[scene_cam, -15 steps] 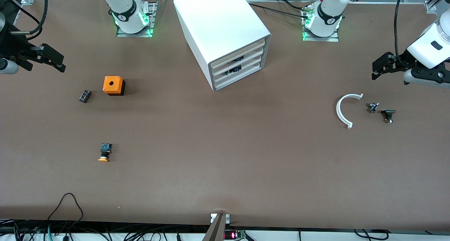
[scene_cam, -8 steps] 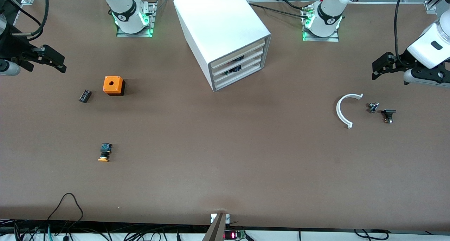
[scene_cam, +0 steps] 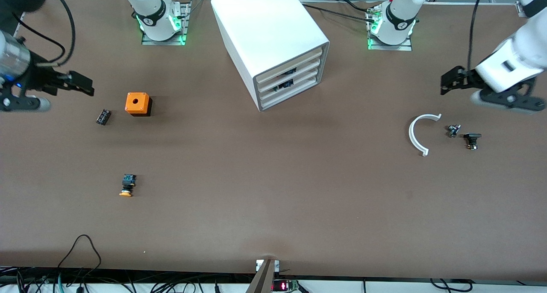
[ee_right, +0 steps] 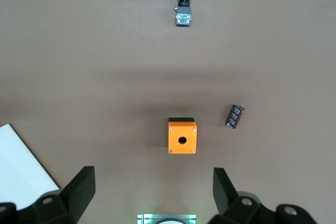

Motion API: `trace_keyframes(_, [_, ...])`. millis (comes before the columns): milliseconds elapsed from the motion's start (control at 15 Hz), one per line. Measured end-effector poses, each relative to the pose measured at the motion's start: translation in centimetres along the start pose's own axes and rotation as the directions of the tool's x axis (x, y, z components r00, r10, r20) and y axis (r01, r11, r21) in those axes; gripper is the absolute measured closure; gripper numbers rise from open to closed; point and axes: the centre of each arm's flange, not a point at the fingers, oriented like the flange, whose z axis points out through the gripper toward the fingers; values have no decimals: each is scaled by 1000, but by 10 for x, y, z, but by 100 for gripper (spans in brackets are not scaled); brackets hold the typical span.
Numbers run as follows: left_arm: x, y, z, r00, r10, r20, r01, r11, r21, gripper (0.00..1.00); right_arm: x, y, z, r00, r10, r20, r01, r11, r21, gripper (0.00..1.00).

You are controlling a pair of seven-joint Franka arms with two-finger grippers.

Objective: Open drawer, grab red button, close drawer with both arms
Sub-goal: 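Reach the left gripper to the drawer handle while the right gripper approaches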

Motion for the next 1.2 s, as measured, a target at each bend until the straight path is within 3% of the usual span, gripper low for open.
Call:
trace_keyframes(333, [25, 92, 47, 983, 161, 93, -158, 987, -35, 0, 56, -2, 71, 1000, -8, 11, 8, 1000, 23, 0])
trace_keyframes(600, [27, 136, 59, 969, 228, 96, -199, 949, -244, 0, 89, -18, 120, 1000, -25, -6, 26, 999, 37, 0])
trace_keyframes(800, [32, 144, 72, 949, 304, 79, -254, 892, -375, 0, 98, -37, 136, 1000, -9, -13, 9, 999, 39, 0])
trace_keyframes(1200, [45, 164, 134, 928, 368, 63, -247, 730, -637, 1, 92, -93, 137, 997, 74, -13, -74, 997, 31, 0])
